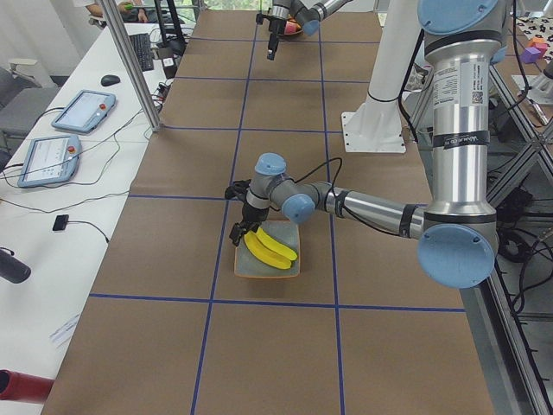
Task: Transfer all bananas from basket to plate
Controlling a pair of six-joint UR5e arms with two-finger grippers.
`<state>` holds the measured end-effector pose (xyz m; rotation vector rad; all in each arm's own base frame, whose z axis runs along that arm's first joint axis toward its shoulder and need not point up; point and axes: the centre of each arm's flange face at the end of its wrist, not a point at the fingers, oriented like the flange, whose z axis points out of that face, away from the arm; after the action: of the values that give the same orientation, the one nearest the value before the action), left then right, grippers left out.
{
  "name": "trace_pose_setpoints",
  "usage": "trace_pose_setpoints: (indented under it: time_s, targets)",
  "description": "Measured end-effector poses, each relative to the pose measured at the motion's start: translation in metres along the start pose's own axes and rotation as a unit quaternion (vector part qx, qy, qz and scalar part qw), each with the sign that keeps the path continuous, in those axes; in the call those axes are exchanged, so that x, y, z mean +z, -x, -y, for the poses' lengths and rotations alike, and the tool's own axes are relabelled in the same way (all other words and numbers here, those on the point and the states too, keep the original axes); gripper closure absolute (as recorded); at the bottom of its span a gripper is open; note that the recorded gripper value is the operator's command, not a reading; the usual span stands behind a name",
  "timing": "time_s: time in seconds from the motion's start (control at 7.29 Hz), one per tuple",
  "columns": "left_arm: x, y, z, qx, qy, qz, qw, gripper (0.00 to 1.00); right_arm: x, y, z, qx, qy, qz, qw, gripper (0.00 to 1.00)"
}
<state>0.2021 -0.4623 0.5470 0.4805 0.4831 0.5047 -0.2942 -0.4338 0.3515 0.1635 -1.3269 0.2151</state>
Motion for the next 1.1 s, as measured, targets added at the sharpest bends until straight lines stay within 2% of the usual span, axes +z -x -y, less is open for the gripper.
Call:
trace_pose_setpoints:
  time_s: [0.27, 0.69, 0.96, 1.1]
  targets:
    - [-0.021, -0.013, 0.018, -0.026, -0.007, -0.022, 0.9994, 0.00, -0.006, -0.007, -0.001, 0.001, -0.002, -0.002, 1.0000, 0.00]
    - [-0.056, -0.033, 0.053, -0.084, -0.006, -0.042, 0.9956, 0.00, -0.043, -0.071, -0.008, 0.010, -0.023, -0.007, 0.9997, 0.00]
    - [-0.066, -0.043, 0.064, -0.121, -0.008, -0.067, 0.9903, 0.00, -0.072, -0.118, -0.003, 0.024, -0.045, -0.035, 0.9981, 0.00]
    - [-0.068, -0.045, 0.067, -0.133, -0.007, -0.073, 0.9884, 0.00, -0.091, -0.149, 0.004, 0.016, -0.059, -0.058, 0.9964, 0.00]
